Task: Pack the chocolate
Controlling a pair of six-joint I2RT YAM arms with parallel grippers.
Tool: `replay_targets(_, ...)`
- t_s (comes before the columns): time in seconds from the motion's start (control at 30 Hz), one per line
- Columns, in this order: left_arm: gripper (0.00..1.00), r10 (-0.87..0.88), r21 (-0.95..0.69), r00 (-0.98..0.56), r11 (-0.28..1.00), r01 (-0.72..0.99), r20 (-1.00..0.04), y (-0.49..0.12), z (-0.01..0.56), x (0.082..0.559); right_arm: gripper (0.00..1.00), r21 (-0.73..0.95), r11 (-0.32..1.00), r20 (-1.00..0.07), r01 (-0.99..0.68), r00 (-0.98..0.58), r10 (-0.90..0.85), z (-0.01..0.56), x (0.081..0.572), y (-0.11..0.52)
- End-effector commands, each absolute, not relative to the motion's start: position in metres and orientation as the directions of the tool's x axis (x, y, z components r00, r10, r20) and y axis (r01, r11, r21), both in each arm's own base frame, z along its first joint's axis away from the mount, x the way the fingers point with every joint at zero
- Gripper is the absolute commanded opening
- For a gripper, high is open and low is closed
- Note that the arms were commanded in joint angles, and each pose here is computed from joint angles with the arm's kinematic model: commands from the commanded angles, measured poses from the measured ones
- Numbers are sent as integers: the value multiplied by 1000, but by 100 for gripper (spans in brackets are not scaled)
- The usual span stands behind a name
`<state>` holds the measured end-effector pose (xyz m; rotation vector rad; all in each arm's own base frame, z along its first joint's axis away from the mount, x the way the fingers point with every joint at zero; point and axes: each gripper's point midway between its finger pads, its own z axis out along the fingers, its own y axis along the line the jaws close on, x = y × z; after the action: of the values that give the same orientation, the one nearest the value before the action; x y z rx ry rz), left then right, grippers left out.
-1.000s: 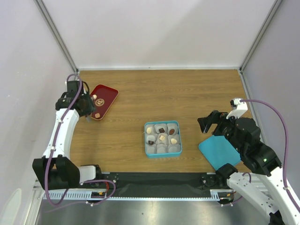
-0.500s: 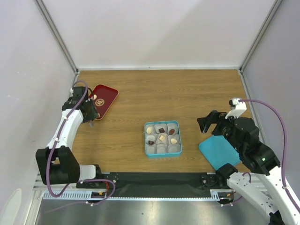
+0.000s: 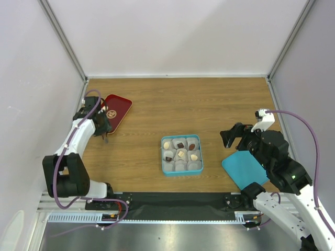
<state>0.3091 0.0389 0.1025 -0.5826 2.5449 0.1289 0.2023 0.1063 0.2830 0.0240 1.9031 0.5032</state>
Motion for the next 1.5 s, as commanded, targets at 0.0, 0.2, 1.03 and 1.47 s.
replay_targets(0.0,45,-374,-77,-732,911,-406,-569,37,121,331,97,346,915,-899,-209,-353,260,288,209,104)
replay_targets(0.2,42,-362,-94,-745,921,-377,-560,32,118,333,97,344,915,-899,-209,-355,257,286,210,105)
replay_targets(1.03,47,-271,-52,-811,957,-287,-519,22,112,332,97,354,910,-899,-217,-346,268,293,212,107)
replay_targets(1.47,45,-243,41,-840,953,-300,-485,26,100,323,97,357,911,-898,-208,-344,273,292,209,104)
